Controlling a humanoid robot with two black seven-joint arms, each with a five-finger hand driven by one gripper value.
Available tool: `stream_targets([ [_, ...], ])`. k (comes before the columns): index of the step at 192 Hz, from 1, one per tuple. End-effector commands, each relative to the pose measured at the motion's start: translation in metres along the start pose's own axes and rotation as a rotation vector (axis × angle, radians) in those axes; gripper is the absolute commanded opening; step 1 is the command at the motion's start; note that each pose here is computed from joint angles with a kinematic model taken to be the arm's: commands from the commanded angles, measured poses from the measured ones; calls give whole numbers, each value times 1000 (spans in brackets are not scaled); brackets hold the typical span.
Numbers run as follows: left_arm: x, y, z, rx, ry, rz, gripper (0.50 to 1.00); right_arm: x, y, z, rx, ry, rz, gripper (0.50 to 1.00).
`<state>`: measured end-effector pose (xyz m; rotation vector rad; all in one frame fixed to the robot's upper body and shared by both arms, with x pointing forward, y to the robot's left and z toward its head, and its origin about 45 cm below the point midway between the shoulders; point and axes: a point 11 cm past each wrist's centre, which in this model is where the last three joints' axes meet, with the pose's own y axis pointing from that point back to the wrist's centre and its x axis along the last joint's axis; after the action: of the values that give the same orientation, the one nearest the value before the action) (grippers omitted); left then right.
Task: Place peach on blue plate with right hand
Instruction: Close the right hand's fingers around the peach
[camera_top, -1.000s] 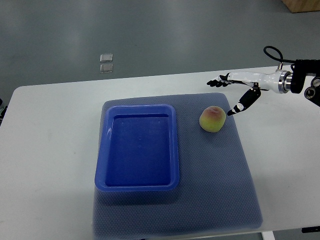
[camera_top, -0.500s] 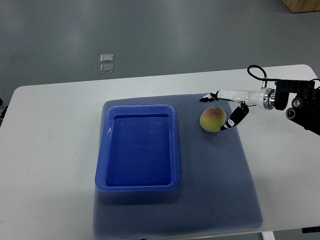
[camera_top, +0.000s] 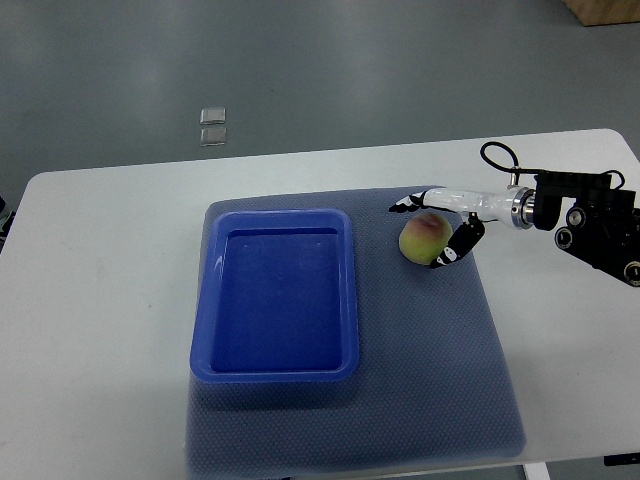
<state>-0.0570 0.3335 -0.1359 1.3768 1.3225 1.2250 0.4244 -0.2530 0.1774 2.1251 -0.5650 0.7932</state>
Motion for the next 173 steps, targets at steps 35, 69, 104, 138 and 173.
stream_targets([
  [35, 0, 0, 0, 0, 0, 0, 1000, 2, 1, 4, -12, 5, 14, 899],
  [69, 0, 0, 0, 0, 0, 0, 1000, 2, 2, 5, -12, 6, 13, 868],
  [104, 0, 0, 0, 0, 0, 0, 1000, 2, 1, 4, -11, 6, 13, 854],
  [138, 0, 0, 0, 0, 0, 0, 1000, 2, 1, 4, -11, 6, 13, 829],
  [173, 0, 0, 0, 0, 0, 0, 1000, -3, 1, 6, -17, 13, -4, 711],
])
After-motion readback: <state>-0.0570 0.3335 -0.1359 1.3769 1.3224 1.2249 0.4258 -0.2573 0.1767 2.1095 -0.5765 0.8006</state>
